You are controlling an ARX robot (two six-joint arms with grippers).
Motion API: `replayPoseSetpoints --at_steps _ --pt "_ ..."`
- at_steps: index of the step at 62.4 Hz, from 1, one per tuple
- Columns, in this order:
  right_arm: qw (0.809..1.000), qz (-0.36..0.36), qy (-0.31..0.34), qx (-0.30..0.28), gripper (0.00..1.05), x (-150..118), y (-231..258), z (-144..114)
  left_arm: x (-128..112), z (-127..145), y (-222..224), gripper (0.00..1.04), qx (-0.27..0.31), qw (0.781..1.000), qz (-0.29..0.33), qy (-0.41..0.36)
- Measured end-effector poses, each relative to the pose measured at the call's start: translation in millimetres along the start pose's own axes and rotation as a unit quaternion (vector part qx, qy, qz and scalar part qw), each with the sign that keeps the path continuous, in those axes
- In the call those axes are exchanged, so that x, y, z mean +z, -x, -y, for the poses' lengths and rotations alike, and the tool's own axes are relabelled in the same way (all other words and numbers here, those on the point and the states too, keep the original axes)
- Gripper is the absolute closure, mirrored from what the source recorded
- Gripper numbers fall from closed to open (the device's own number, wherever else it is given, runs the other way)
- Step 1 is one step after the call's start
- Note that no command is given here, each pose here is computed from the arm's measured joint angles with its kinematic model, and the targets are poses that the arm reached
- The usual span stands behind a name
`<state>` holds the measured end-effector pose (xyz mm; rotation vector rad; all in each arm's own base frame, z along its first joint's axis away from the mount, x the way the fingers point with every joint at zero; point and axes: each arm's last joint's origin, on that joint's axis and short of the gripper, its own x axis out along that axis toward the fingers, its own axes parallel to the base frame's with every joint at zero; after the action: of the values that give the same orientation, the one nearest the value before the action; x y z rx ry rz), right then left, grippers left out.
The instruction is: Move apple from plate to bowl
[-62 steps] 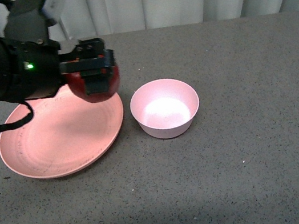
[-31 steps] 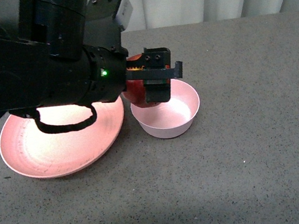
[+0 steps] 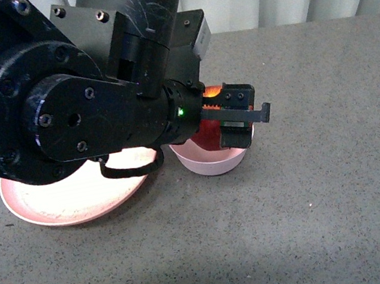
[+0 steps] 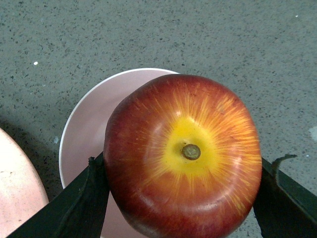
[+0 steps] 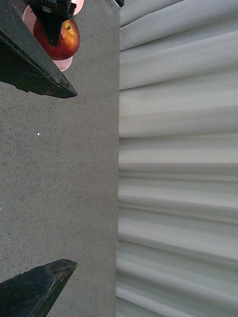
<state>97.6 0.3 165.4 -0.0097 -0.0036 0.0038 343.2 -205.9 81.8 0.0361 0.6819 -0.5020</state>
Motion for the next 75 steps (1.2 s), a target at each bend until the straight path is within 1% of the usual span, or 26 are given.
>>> replayPoseSetpoints --at_steps 23,26,28,31,34,35,39,46,54,61,67,72,74,75 --pt "1.000 0.000 0.000 0.000 0.09 0 0 0 -6 2 -11 0.34 0.004 1.000 -0.013 -0.007" --pt "1.000 0.000 0.000 0.000 0.09 0 0 0 -6 2 -11 0.24 -0.003 1.000 -0.014 -0.005" --pt "1.000 0.000 0.000 0.000 0.09 0 0 0 -6 2 -11 0.20 -0.003 1.000 -0.014 -0.006" --pt "1.000 0.000 0.000 0.000 0.09 0 0 0 -6 2 -10 0.11 -0.003 1.000 -0.013 -0.005" --pt "1.000 0.000 0.000 0.000 0.09 0 0 0 -7 2 -9 0.05 -0.003 1.000 -0.012 -0.005" --pt "1.000 0.000 0.000 0.000 0.09 0 0 0 -7 2 -8 0.05 -0.004 1.000 -0.012 -0.006" --pt "1.000 0.000 0.000 0.000 0.09 0 0 0 -7 2 -4 0.07 -0.002 1.000 -0.006 -0.006" --pt "1.000 0.000 0.000 0.000 0.09 0 0 0 -2 0 8 0.07 0.001 1.000 0.016 -0.004" --pt "1.000 0.000 0.000 0.000 0.09 0 0 0 10 -6 37 0.07 0.013 0.998 0.067 0.008" --pt "1.000 0.000 0.000 0.000 0.09 0 0 0 13 -12 63 0.07 0.023 0.995 0.098 0.023" --pt "1.000 0.000 0.000 0.000 0.09 0 0 0 2 -14 95 0.07 0.031 0.991 0.123 0.046" --pt "1.000 0.000 0.000 0.000 0.09 0 0 0 -7 -16 113 0.07 0.046 0.988 0.134 0.055" --pt "1.000 0.000 0.000 0.000 0.09 0 0 0 -11 -16 116 0.09 0.072 0.985 0.152 0.049" --pt "1.000 0.000 0.000 0.000 0.09 0 0 0 -12 -18 118 0.13 0.102 0.977 0.181 0.042"
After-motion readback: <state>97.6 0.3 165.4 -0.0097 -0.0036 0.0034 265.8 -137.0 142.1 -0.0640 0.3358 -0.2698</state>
